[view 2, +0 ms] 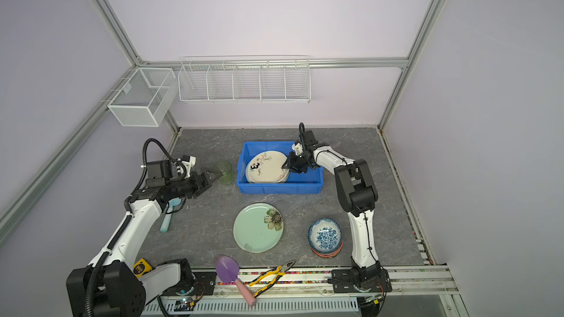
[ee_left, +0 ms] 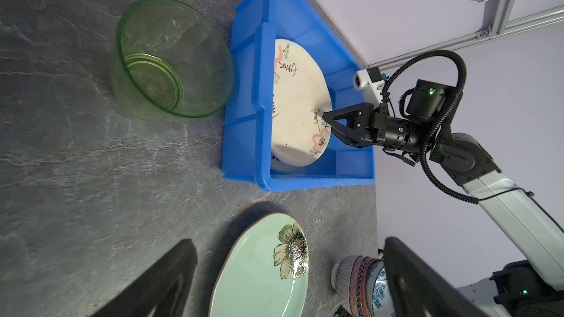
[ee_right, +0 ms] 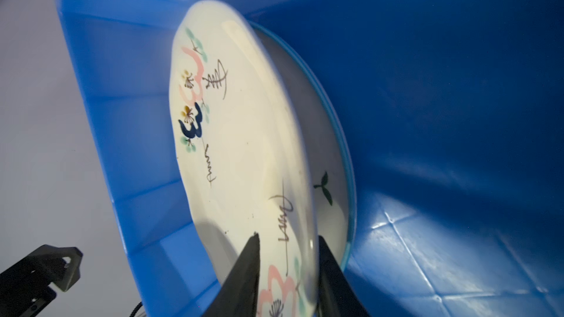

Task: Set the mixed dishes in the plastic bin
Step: 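Lower the flower plate onto the watermelon plate in the bin, then open the right gripper and move both grippers toward the green plate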

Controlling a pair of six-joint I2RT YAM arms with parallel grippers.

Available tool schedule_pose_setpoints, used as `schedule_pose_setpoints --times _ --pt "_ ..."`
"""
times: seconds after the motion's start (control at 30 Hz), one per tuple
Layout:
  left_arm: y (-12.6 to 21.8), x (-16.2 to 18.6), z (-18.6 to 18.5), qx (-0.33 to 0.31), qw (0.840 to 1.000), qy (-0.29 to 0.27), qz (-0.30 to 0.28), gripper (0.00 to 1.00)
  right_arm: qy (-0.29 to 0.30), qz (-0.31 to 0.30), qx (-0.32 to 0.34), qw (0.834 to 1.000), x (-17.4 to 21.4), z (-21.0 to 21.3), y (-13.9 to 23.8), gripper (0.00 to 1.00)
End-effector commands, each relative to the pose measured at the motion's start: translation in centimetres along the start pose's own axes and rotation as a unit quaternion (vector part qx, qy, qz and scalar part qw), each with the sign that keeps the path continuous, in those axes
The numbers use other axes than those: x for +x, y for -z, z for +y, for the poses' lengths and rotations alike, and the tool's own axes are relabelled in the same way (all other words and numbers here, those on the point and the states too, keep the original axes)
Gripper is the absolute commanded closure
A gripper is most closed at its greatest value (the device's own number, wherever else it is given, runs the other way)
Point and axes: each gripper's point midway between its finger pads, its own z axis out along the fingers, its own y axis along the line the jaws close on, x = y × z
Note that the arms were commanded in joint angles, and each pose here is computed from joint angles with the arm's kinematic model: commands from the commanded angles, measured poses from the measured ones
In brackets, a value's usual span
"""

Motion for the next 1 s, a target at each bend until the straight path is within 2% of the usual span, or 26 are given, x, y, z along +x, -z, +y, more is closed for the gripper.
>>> schedule_pose_setpoints --times 0.0,0.23,0.63,0.83,0.97 --pt "-0.2 0.1 -0.1 0.009 1.000 -0.006 0.003 0.04 0.028 -0.011 0.025 0.999 -0.3 0.1 1.1 0.66" --pt "-0.3 0.0 -0.1 0.008 1.000 -0.005 0.003 0.05 0.040 -0.014 0.041 0.998 -0.1 0.2 1.2 0.63" --pt "-0.6 0.4 0.7 -0.012 1.000 -0.001 0.011 0.04 0.049 -0.008 0.025 0.998 0.4 1.4 0.6 0.63" --pt "-0.5 0.5 1.6 -0.041 0.999 -0.002 0.010 0.05 0.062 -0.025 0.036 0.997 0.4 1.8 2.3 0.63" --pt "-0.5 0.7 1.7 -0.046 0.999 0.000 0.012 0.05 0.079 -0.042 0.040 0.995 0.5 2.9 4.4 0.59"
